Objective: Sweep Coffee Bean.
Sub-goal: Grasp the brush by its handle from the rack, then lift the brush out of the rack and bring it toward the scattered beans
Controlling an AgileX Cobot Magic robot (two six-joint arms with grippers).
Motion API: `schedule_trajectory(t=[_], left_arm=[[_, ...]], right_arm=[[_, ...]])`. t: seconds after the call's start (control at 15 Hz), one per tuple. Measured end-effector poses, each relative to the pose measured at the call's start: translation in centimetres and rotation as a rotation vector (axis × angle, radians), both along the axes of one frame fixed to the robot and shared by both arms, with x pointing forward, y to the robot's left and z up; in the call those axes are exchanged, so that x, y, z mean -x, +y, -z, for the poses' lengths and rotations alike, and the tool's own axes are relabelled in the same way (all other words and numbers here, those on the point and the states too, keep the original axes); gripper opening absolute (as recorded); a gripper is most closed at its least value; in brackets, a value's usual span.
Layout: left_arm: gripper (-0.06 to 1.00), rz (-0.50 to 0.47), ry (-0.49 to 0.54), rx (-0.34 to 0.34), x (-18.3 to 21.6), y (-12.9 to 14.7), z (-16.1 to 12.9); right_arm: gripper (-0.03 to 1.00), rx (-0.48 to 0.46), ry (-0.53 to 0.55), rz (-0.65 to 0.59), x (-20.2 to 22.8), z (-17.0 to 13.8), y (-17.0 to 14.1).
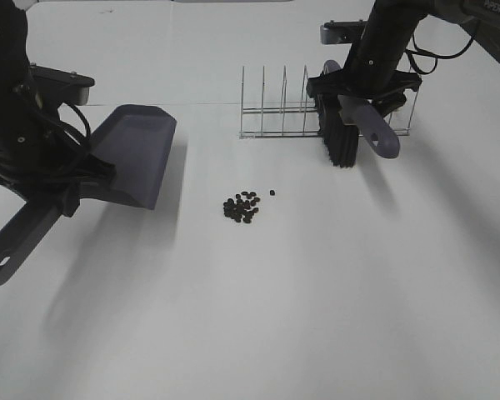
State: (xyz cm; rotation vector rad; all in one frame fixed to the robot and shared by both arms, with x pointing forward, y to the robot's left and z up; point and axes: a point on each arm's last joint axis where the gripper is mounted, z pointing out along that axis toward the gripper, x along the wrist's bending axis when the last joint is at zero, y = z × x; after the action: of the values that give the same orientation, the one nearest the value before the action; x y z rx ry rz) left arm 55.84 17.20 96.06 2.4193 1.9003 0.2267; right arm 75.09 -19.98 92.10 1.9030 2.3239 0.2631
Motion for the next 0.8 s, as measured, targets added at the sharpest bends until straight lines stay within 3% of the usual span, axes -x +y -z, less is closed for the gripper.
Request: schedule_trajectory(t=[0.13,0.2,0.8], left_arm=[[0.32,0.004,-0.003,-0.006,0.0,0.1,0.0],[0.32,0.004,-0.003,-0.006,0.0,0.1,0.0],[0.32,0.002,-0.002,0.000,0.0,0.0,-0.1]], right_arm=[[0.44,-0.001,-0.005,0.000,0.0,0.0,0.0],[0.29,0.001,-0.002,0.004,0.0,0.0,0.0],[0.29,0.017,0.009,0.006,0.3,-1.5,-0.5]])
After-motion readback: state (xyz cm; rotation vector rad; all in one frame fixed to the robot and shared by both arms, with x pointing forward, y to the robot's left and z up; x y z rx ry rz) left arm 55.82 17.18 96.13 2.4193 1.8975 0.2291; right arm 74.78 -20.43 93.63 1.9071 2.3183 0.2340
